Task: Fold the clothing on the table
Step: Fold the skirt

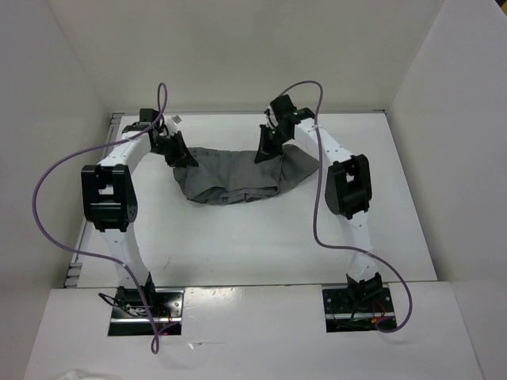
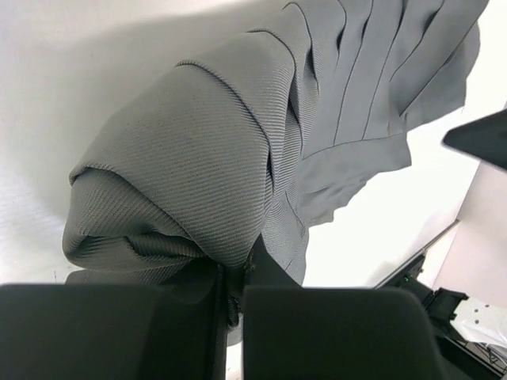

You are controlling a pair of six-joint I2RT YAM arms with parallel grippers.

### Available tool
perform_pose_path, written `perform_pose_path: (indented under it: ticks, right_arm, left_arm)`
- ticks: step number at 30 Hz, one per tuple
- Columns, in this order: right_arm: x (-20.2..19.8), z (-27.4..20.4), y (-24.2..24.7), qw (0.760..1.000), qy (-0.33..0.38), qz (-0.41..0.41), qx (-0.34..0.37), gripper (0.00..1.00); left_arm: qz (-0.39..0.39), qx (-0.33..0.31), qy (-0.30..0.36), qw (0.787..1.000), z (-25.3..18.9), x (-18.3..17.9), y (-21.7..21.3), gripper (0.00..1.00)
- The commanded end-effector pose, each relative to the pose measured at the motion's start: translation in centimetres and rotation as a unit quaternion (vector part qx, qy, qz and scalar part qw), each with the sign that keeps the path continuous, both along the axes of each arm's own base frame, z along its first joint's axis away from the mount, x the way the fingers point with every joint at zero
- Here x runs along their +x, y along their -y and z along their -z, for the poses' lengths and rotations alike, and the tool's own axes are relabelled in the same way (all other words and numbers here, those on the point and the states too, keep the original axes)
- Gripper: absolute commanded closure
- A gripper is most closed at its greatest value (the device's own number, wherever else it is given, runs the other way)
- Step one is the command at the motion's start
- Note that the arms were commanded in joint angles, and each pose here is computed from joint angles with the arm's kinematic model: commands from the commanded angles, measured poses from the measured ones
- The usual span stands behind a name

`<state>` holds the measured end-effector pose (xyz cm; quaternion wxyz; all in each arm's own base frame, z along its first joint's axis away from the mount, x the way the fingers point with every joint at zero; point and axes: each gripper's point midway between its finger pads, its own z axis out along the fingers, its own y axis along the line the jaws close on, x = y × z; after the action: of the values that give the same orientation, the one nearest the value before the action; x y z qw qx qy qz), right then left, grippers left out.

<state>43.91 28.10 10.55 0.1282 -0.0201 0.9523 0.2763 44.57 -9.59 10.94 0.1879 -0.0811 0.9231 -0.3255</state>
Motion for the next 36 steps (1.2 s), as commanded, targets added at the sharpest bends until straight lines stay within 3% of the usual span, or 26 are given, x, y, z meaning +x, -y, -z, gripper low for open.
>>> perform_pose_path:
  ticks: [1, 5, 7, 8, 13, 23, 29, 36]
  right_arm:
    - [1.1, -1.1, -3.6, 0.997, 0.006, -0.032, 0.074, 1.0]
    - [3.4, -1.8, -5.9, 0.992, 0.016, -0.048, 0.119, 1.0]
    - [4.3, 1.2, -5.9, 0.994, -0.004, -0.04, 0.102, 1.0]
    - [4.7, 0.1, -6.6, 0.994, 0.012, -0.043, 0.1, 1.0]
    - [5.8, 3.3, -6.8, 0.996, 0.001, -0.022, 0.091, 1.0]
    - [4.2, 7.8, -9.0, 0.997, -0.03, -0.031, 0.07, 1.0]
    - [1.1, 10.1, -10.0, 0.998, -0.045, -0.032, -0.012, 1.0]
    - [-2.0, 11.2, -12.6, 0.994, -0.089, -0.059, 0.017, 1.0]
  left_arm:
    - [0.014, 0.003, 0.004, 1.0, -0.7, -0.8, 0.1, 1.0]
    - [0.012, 0.007, 0.004, 1.0, -0.6, -0.7, 0.0, 1.0]
    - [0.01, 0.011, 0.004, 1.0, -0.4, -0.4, -0.1, 1.0]
    - [0.01, 0.011, 0.004, 1.0, -0.6, -0.4, -0.2, 1.0]
    - [0.011, 0.01, 0.011, 1.0, -1.5, 0.0, 0.3, 1.0]
    - [0.006, 0.012, 0.004, 1.0, -1.9, 0.1, 2.0, 1.0]
    - [0.005, 0.009, 0.019, 1.0, -3.3, 1.3, 4.2, 1.0]
    - [0.016, -0.002, 0.041, 0.999, -5.3, 2.9, 6.8, 1.0]
